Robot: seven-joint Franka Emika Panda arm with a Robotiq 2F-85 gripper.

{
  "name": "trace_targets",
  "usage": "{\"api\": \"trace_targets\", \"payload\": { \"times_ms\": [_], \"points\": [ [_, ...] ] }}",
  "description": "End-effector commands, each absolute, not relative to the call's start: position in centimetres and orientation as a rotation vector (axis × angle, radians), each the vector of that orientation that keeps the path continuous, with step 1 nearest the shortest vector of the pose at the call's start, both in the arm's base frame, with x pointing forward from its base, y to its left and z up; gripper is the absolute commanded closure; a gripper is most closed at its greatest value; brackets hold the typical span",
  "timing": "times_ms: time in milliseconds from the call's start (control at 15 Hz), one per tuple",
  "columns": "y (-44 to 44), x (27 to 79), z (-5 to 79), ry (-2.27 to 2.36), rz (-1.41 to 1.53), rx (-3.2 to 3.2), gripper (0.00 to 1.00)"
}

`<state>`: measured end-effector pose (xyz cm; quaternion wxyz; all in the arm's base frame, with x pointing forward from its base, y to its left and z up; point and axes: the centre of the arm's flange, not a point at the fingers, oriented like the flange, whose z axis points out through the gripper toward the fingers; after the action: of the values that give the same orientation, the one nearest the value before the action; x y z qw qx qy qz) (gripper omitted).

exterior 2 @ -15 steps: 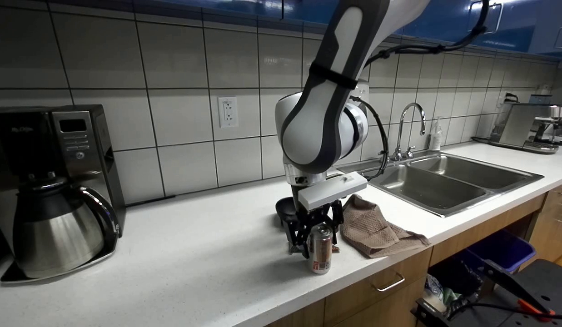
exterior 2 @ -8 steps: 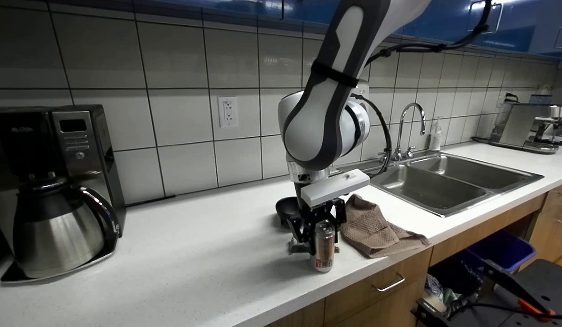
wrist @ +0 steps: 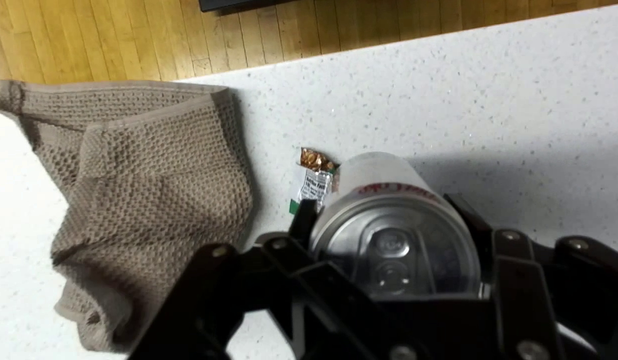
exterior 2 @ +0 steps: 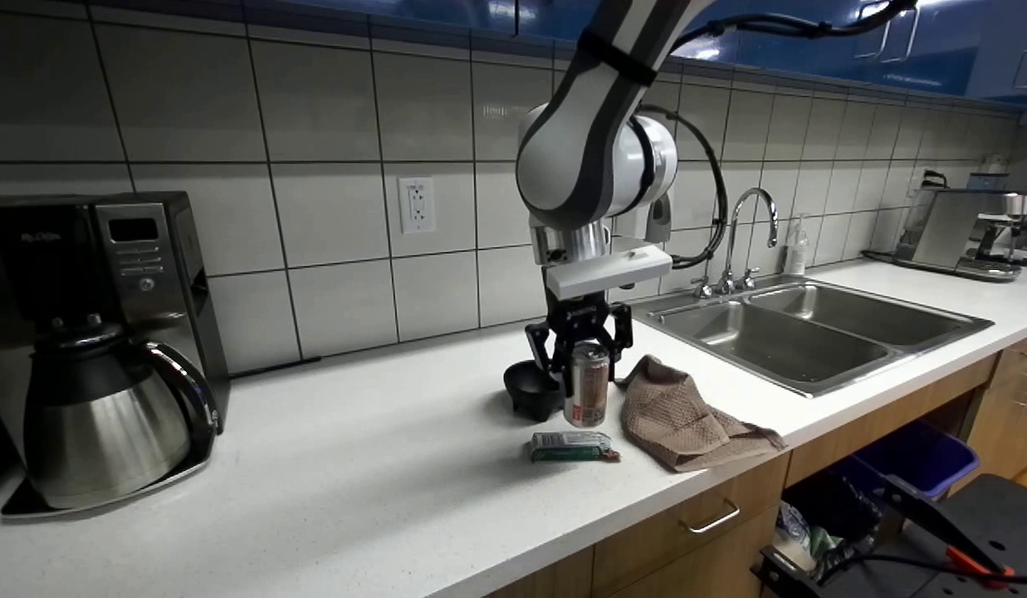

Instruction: Lift the coke and put it in the black bowl

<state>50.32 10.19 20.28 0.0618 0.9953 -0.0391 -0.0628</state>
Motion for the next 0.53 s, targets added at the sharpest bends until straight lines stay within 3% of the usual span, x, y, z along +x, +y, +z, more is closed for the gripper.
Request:
{"api": "trace_targets", "payload": {
  "times_ms": [0,467],
  "points": [
    [9.4,52.6,22.8,-0.224,-0.197,2.998,0.59],
    [8.8,57.5,22.3,-0.377,-0.195,2.954,0.59]
  ]
}}
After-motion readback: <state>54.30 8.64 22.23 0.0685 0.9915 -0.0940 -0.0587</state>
